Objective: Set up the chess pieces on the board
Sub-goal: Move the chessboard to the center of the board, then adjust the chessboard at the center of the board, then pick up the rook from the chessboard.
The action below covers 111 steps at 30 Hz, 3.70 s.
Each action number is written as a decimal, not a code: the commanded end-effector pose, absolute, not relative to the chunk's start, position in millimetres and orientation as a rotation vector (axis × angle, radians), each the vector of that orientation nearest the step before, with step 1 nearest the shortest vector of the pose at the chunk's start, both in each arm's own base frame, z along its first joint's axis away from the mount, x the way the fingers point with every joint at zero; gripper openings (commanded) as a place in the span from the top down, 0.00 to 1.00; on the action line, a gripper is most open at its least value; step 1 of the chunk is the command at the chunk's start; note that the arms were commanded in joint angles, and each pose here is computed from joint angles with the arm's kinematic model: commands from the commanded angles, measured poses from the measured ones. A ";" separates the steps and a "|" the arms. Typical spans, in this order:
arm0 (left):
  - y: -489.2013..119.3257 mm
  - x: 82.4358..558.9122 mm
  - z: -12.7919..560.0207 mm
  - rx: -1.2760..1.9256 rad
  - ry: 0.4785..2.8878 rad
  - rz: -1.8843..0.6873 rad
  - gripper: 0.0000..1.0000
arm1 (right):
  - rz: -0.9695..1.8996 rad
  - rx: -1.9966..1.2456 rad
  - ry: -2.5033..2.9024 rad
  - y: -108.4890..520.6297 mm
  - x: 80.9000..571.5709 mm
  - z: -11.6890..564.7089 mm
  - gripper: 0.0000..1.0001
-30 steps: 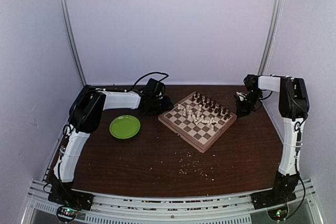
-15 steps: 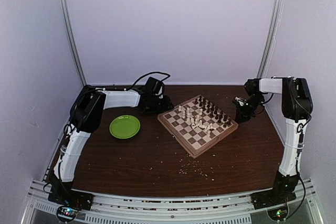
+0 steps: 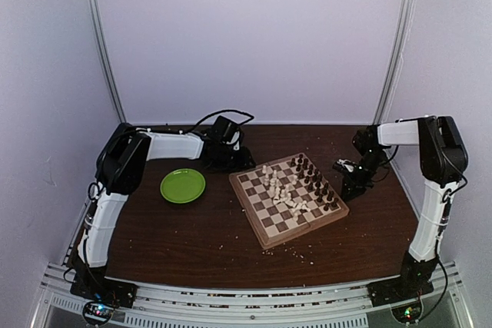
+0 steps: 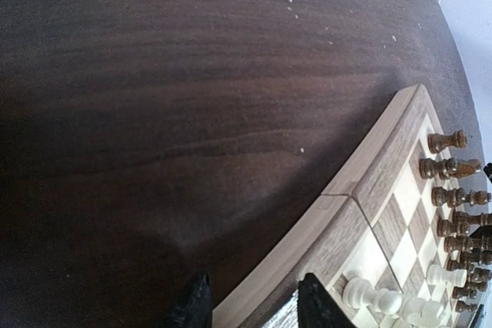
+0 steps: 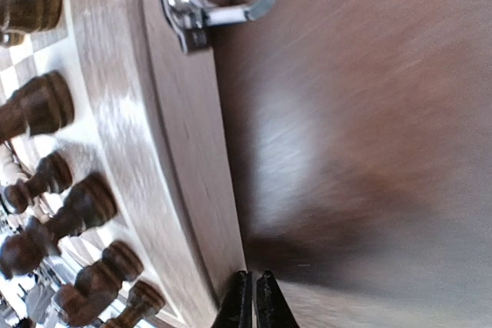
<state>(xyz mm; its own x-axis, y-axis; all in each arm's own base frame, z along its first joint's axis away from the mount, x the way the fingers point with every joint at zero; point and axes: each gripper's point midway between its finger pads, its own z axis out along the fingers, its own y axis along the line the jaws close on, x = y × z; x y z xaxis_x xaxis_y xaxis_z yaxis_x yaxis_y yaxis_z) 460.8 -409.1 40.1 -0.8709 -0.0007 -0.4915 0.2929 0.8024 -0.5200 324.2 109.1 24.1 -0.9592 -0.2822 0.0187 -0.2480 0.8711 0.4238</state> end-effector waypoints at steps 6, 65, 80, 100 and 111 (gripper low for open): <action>-415.2 424.3 64.2 0.315 2.516 -0.831 0.61 | -0.813 0.506 -2.815 141.8 270.5 32.5 0.96; -366.1 313.9 153.6 0.667 2.326 -0.585 0.73 | -0.826 0.580 -2.966 139.1 281.1 68.4 0.90; -480.8 300.4 177.9 1.245 2.012 -0.611 0.45 | -0.622 1.046 -3.613 90.1 313.8 187.5 0.51; -515.9 318.4 90.9 1.301 2.120 -0.572 0.52 | -0.397 1.102 -3.753 75.6 321.7 195.1 0.30; -524.6 315.0 66.7 1.324 2.159 -0.616 0.70 | -0.389 1.088 -3.733 75.1 324.6 188.2 0.28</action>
<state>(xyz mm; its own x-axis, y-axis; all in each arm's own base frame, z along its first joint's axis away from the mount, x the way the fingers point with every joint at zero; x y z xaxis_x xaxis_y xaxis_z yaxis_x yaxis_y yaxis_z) 316.3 -513.4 61.0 -0.3919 0.6756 -0.6245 0.8956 0.4354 -0.0911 319.8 77.0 187.5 -0.5951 -0.3793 -0.7086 -0.5303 0.8478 -0.0085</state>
